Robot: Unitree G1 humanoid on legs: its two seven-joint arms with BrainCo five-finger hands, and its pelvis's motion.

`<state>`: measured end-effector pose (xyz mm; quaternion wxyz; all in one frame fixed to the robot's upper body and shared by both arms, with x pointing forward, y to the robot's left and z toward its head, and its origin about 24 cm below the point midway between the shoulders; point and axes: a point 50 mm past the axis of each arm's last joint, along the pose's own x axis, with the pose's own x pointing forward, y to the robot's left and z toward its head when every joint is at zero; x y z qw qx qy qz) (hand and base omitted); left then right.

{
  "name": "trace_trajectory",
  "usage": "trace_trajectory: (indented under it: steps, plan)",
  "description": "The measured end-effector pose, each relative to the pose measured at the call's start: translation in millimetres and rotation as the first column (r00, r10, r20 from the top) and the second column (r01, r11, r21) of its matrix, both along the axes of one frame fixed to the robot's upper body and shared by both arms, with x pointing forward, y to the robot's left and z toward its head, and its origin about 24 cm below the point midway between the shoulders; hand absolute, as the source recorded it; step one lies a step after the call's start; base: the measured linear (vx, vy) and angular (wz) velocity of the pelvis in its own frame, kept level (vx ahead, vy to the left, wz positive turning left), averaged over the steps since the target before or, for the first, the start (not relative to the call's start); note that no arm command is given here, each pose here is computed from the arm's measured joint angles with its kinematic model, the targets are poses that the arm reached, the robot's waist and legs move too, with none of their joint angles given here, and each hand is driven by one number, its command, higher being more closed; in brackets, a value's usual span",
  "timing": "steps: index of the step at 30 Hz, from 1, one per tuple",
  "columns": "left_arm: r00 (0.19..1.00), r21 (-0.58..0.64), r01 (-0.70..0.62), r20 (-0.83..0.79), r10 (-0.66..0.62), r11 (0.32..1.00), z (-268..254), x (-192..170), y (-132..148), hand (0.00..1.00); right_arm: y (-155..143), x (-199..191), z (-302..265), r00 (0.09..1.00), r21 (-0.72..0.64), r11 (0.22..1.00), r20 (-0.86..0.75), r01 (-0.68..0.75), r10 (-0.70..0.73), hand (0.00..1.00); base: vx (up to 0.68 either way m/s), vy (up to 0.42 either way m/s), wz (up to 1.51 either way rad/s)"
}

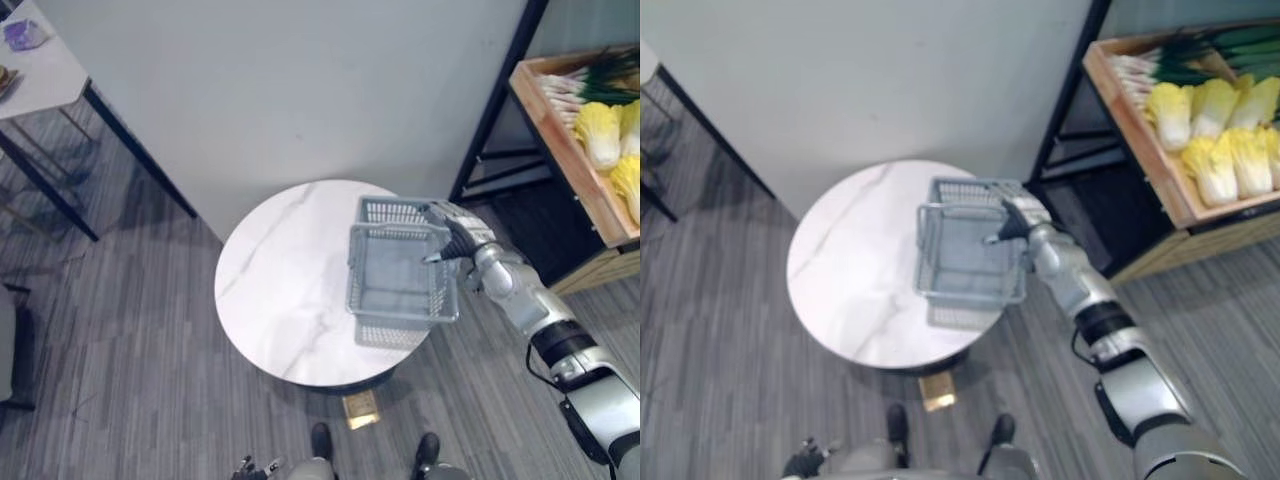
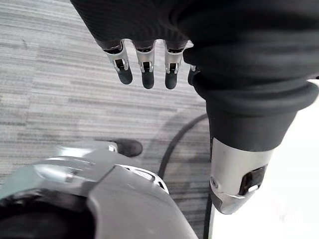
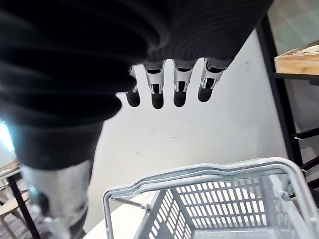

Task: Pick vegetable in the basket

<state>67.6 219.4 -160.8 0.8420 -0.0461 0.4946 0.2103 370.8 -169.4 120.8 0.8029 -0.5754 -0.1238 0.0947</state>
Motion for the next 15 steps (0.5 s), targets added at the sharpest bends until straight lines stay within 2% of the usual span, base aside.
trace_trajectory:
  steps: [8, 15]
  plan:
    - [0.999, 0.0, -0.043, 0.012, 0.043, 0.999, 0.6, 3.2, 0.2, 0.0, 3.8, 16.2, 23.8, 0.999, -0.007, 0.999, 0.036, 0.034, -0.034, 0.0, -0.01, 0.001, 0.05]
    - [0.996, 0.009, -0.031, 0.082, 0.03, 0.999, 6.4, 23.8, 0.5, 0.0, -2.4, 30.0, 44.2, 0.994, -0.014, 0.995, 0.058, 0.096, -0.096, 0.0, 0.01, 0.004, 0.05]
